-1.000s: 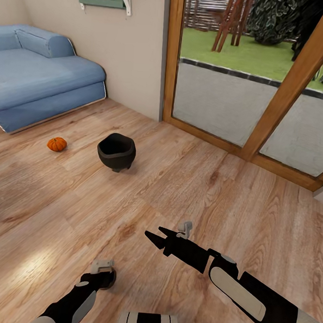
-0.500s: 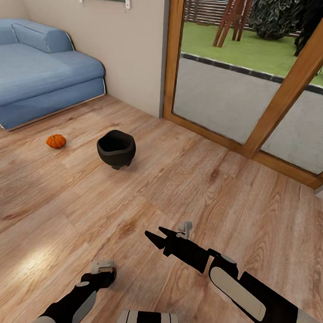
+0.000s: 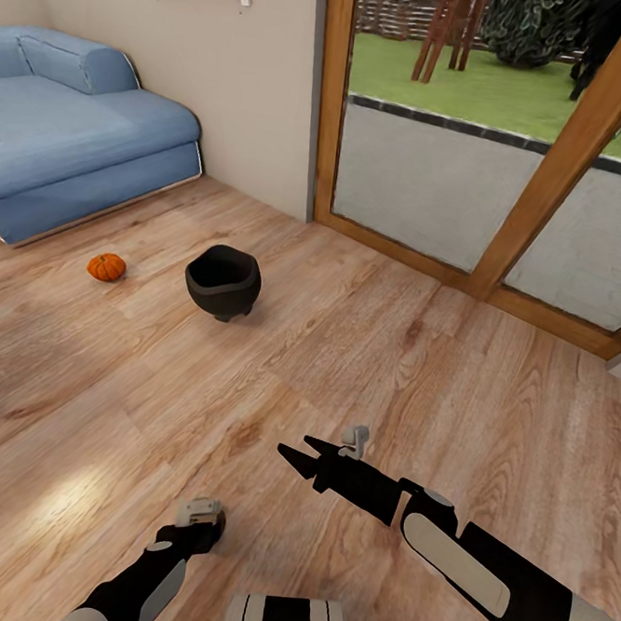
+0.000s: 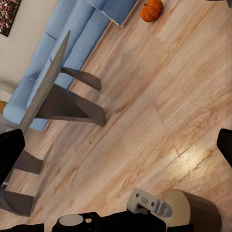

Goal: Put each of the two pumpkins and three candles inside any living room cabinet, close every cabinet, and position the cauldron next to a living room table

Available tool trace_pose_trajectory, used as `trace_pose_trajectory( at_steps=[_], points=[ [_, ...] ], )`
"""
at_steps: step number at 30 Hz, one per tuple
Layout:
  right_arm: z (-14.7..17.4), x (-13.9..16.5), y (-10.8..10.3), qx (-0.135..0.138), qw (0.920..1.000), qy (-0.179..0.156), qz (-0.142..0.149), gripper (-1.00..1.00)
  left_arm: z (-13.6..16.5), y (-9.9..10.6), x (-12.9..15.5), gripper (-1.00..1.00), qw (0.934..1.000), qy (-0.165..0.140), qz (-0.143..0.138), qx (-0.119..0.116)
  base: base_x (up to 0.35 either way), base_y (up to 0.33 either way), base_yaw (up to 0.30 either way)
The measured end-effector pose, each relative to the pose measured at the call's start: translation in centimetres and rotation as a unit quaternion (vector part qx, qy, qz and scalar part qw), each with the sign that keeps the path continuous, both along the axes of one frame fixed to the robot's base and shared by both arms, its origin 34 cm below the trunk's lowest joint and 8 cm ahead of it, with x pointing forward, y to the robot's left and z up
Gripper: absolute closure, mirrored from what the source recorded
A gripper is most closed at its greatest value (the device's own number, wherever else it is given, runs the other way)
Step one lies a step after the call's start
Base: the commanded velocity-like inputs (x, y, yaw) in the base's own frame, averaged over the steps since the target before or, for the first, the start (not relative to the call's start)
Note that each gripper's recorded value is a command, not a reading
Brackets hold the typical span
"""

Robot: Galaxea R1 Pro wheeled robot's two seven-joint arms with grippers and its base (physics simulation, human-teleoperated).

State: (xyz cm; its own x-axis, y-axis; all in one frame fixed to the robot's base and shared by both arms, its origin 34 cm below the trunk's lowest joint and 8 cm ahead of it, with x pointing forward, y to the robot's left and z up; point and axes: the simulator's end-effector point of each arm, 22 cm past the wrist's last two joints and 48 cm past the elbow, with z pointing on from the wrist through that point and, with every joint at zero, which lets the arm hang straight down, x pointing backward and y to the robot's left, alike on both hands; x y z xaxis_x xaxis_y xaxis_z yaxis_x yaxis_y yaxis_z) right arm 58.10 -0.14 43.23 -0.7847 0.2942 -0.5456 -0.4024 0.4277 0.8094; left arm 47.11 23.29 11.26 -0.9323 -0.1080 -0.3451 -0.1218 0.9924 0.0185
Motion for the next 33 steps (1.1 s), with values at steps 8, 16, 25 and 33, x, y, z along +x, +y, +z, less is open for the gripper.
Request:
trace_pose_trajectory(
  at_steps=[8,16,25,33],
  points=[
    [0.0,0.0,0.01,0.0,1.0,0.0,0.0,-1.0,0.0,0.03,0.0,-1.0,1.0,0.0,0.0,0.0,0.0,0.0,0.0],
    [0.02,0.0,0.0,0.0,1.0,0.0,0.0,-1.0,0.0,0.17,-0.01,-1.0,1.0,0.0,0.002,0.0,0.027,0.0,0.0],
    [0.0,0.0,0.01,0.0,1.0,0.0,0.0,-1.0,-0.01,0.16,-0.01,-1.0,1.0,0.0,0.003,0.0,0.03,0.0,0.0],
    [0.0,0.0,0.0,0.0,1.0,0.0,0.0,-1.0,-0.01,0.23,-0.01,1.0,1.0,0.0,0.005,0.0,0.0,0.0,0.0]
  ],
)
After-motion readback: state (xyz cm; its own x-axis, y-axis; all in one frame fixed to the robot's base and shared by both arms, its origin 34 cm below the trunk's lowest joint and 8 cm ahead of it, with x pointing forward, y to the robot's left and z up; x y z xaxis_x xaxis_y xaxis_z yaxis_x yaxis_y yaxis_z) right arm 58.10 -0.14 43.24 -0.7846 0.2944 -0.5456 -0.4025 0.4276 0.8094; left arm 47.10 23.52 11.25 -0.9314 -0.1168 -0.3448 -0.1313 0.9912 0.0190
